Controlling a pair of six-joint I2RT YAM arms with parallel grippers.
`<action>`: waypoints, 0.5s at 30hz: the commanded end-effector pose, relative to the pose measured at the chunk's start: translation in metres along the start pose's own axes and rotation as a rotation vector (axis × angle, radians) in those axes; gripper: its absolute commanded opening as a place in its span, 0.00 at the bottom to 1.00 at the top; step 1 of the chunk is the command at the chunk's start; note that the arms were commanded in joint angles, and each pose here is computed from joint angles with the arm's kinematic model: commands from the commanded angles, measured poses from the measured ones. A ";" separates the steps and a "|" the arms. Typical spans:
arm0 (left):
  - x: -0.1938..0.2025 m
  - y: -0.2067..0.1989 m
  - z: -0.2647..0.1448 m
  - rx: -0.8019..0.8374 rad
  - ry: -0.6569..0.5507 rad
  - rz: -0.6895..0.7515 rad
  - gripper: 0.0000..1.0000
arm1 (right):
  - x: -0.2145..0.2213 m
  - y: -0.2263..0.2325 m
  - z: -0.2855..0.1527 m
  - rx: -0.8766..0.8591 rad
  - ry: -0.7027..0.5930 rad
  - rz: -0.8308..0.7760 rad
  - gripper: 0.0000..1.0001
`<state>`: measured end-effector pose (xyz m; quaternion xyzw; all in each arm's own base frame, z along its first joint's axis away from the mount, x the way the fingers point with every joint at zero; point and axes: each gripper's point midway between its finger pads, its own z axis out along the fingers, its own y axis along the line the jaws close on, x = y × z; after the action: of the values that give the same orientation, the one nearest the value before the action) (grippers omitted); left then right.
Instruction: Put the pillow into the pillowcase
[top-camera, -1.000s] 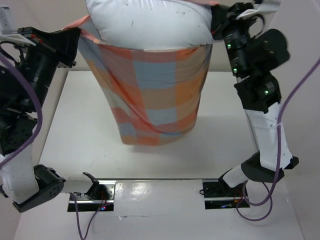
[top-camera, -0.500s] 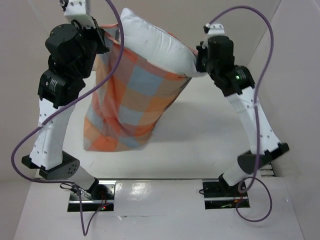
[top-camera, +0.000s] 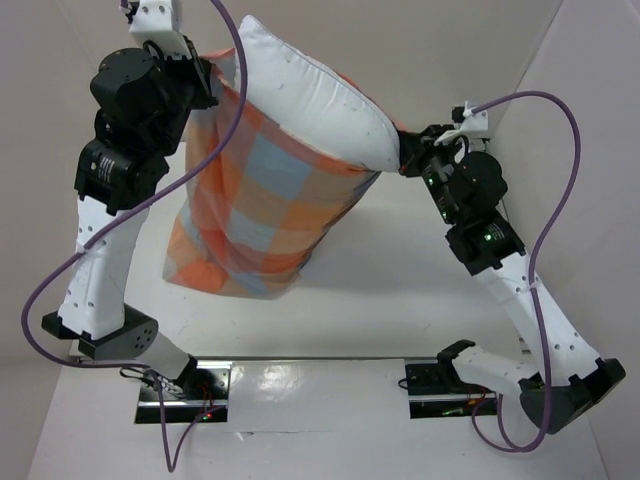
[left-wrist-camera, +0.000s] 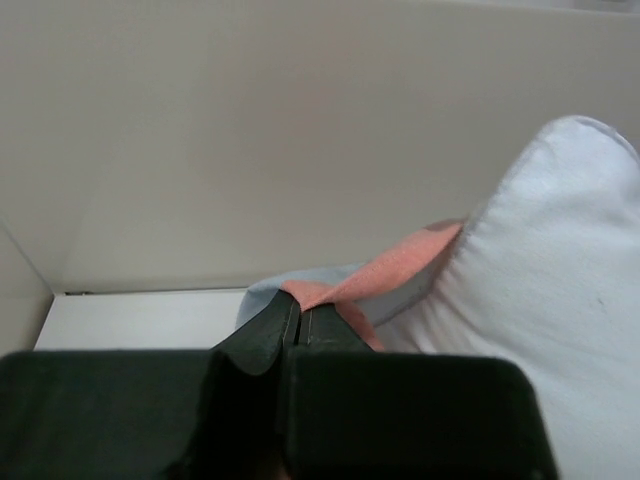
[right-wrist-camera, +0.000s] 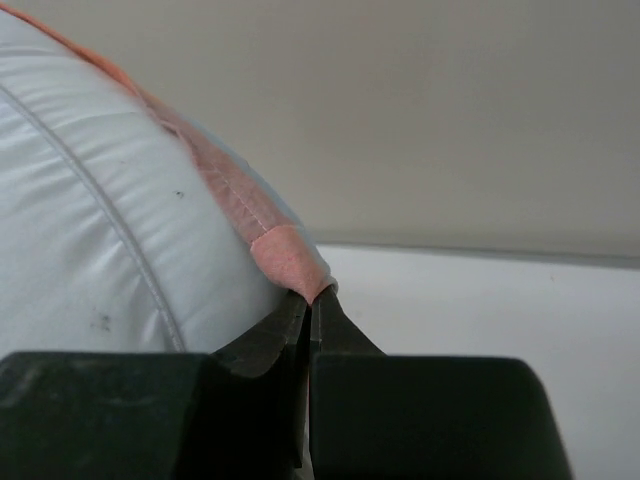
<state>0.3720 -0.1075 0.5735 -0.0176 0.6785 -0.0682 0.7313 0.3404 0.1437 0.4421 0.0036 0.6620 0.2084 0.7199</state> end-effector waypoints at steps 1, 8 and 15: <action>-0.027 0.007 -0.006 -0.020 -0.083 -0.020 0.00 | -0.093 0.029 0.000 -0.114 -0.329 0.021 0.00; -0.007 0.034 0.019 0.019 -0.024 -0.117 0.00 | -0.143 0.060 0.027 -0.198 -0.363 -0.162 0.00; -0.035 0.008 0.010 0.525 0.010 -0.274 0.00 | -0.274 0.082 0.044 -0.133 -0.570 -0.243 0.00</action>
<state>0.4220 -0.0588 0.5524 -0.0237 0.6979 -0.1920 0.6896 0.4128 0.1957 0.6009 -0.0971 0.5669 0.1854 0.7967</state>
